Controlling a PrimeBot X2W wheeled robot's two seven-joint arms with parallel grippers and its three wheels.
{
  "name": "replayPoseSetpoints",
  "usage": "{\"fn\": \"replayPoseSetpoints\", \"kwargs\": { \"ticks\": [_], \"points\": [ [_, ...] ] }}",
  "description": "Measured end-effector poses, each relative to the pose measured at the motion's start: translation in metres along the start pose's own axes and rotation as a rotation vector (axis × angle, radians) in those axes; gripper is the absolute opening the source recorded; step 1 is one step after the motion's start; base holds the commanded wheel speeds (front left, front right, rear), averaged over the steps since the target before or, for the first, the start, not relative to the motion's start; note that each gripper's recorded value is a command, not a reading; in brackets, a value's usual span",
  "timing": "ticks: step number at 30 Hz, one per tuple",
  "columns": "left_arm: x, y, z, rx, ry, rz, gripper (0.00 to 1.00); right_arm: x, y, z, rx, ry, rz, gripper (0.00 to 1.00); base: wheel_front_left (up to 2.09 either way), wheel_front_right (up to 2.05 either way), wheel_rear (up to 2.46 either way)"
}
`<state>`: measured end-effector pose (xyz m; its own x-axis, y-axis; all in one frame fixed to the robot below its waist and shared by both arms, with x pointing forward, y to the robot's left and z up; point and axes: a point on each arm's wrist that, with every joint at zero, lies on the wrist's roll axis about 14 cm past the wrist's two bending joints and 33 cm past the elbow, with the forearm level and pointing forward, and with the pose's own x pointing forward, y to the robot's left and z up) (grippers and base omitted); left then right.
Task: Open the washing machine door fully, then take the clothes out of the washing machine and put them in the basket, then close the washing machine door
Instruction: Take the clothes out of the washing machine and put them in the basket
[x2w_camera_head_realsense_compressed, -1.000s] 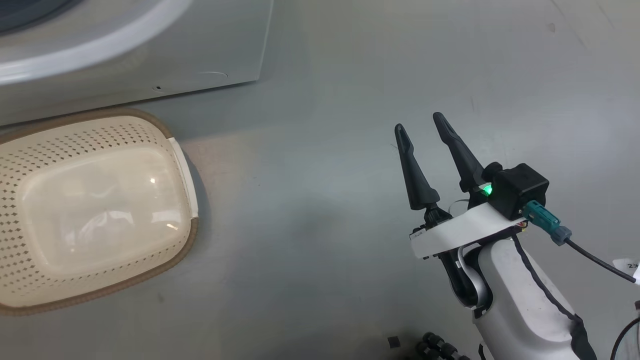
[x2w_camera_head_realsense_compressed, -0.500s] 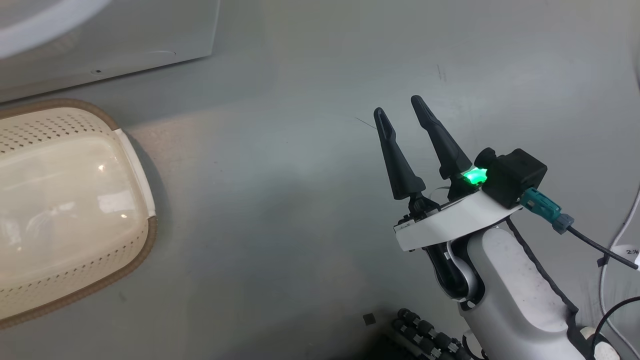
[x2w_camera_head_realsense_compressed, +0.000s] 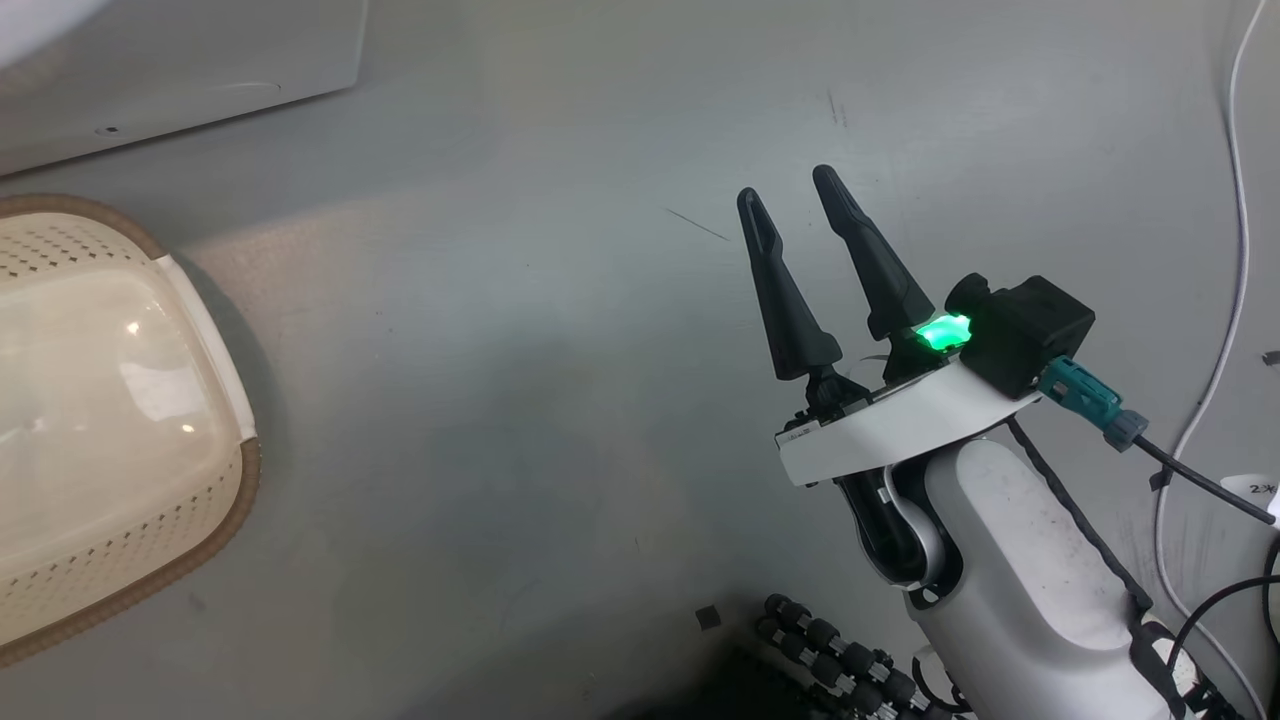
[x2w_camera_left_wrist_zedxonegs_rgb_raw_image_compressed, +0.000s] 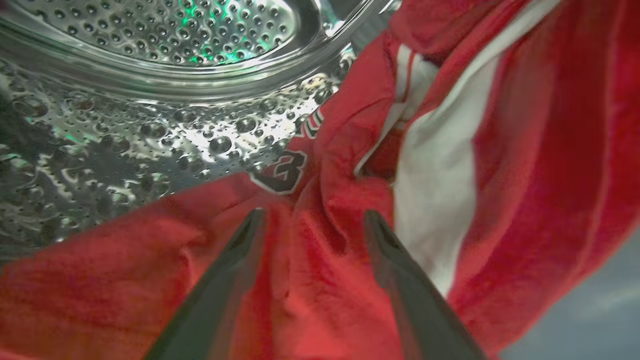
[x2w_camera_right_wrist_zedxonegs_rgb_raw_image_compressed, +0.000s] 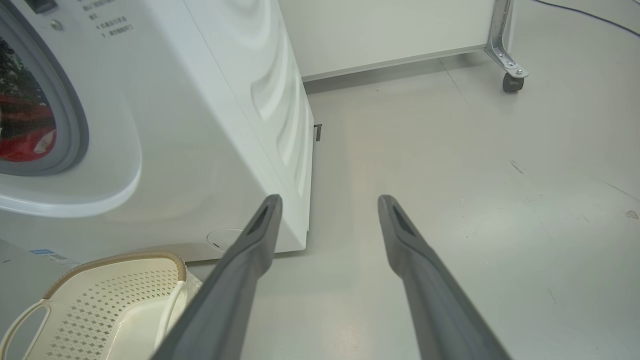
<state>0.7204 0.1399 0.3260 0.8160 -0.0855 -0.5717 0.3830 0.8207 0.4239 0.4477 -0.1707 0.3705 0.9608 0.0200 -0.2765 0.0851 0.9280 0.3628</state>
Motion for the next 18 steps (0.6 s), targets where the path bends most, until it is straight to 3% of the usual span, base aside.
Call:
{"fn": "replayPoseSetpoints", "kwargs": {
  "ticks": [7,18],
  "points": [
    [0.005,0.023,-0.007,0.015,0.061,0.053,1.0,0.002,0.001,-0.001,-0.004,0.005,0.001,1.0,0.0,0.0,0.0],
    [0.013,0.011,-0.019,0.028,0.137,0.02,1.0,0.004,0.002,-0.007,0.003,0.019,0.0,1.0,0.0,0.0,0.0]
  ]
}}
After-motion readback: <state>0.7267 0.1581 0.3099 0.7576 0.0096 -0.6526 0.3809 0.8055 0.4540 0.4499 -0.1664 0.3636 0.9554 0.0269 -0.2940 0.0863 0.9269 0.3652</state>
